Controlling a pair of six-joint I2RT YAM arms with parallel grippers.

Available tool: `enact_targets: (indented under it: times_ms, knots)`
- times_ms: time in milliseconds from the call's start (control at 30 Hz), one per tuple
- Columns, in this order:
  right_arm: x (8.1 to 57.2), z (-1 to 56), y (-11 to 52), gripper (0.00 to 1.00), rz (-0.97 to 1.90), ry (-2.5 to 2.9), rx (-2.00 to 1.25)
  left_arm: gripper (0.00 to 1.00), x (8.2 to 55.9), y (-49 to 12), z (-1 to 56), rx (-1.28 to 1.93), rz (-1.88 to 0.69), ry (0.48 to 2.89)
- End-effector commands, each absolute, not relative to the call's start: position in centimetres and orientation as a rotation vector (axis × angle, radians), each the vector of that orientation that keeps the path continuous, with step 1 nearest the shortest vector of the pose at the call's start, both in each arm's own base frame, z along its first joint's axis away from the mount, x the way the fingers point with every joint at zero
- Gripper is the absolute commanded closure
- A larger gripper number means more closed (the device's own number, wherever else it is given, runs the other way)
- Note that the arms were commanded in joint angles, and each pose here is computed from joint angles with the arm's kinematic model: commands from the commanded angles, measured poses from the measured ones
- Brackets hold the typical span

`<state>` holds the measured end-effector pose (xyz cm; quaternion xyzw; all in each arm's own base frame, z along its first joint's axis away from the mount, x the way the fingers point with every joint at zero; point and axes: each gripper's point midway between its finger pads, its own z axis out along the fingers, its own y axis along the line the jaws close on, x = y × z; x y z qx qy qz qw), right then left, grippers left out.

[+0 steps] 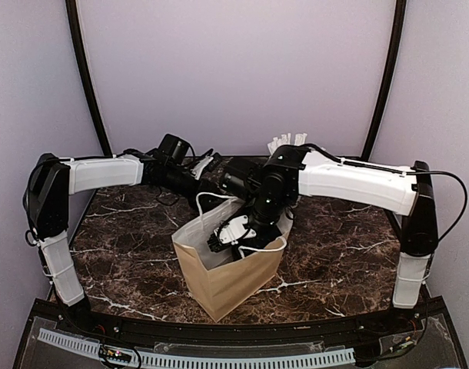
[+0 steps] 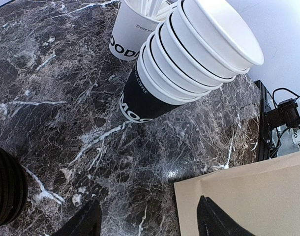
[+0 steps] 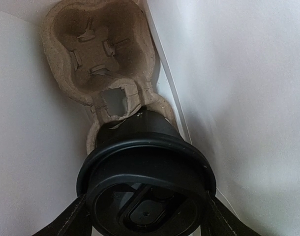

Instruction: Pack the takeout coffee

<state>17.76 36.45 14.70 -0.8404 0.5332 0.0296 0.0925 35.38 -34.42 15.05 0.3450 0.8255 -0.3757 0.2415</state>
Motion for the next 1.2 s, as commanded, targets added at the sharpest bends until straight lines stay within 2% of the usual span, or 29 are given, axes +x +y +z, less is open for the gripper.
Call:
enact_targets:
  times_ms: [0,133,267,433,567,700,833,1167]
  knots:
    - [16.3,10.1,34.3,1.0,0.105,1.95,-2.566,0.3,34.6,-33.9,16.9,0.96,-1.033,2.223]
    - [14.6,9.1,33.4,1.0,0.012,1.934,-2.584,0.31,34.7,-33.9,16.9,0.96,-1.034,2.221]
    - [14.0,9.6,32.5,1.0,0.158,1.992,-2.649,0.3,34.6,-33.9,16.9,0.96,-1.035,2.233]
    - [16.2,8.3,31.7,1.0,0.042,1.812,-2.668,0.31,34.4,-33.7,17.2,0.953,-1.03,2.234]
    - [16.5,6.6,31.1,1.0,0.017,1.917,-2.702,0.31,34.3,-33.5,17.7,0.94,-1.029,2.234]
    - [17.0,8.6,32.3,1.0,0.032,1.893,-2.628,0.31,34.1,-33.3,18.3,0.937,-1.017,2.223]
    - [17.6,11.9,33.6,0.73,0.06,1.849,-2.553,0.31,33.9,-32.9,18.7,0.939,-0.999,2.217]
    - [18.3,17.8,35.7,0.33,0.04,1.764,-2.425,0.31,33.5,-32.5,18.9,0.922,-0.998,2.221]
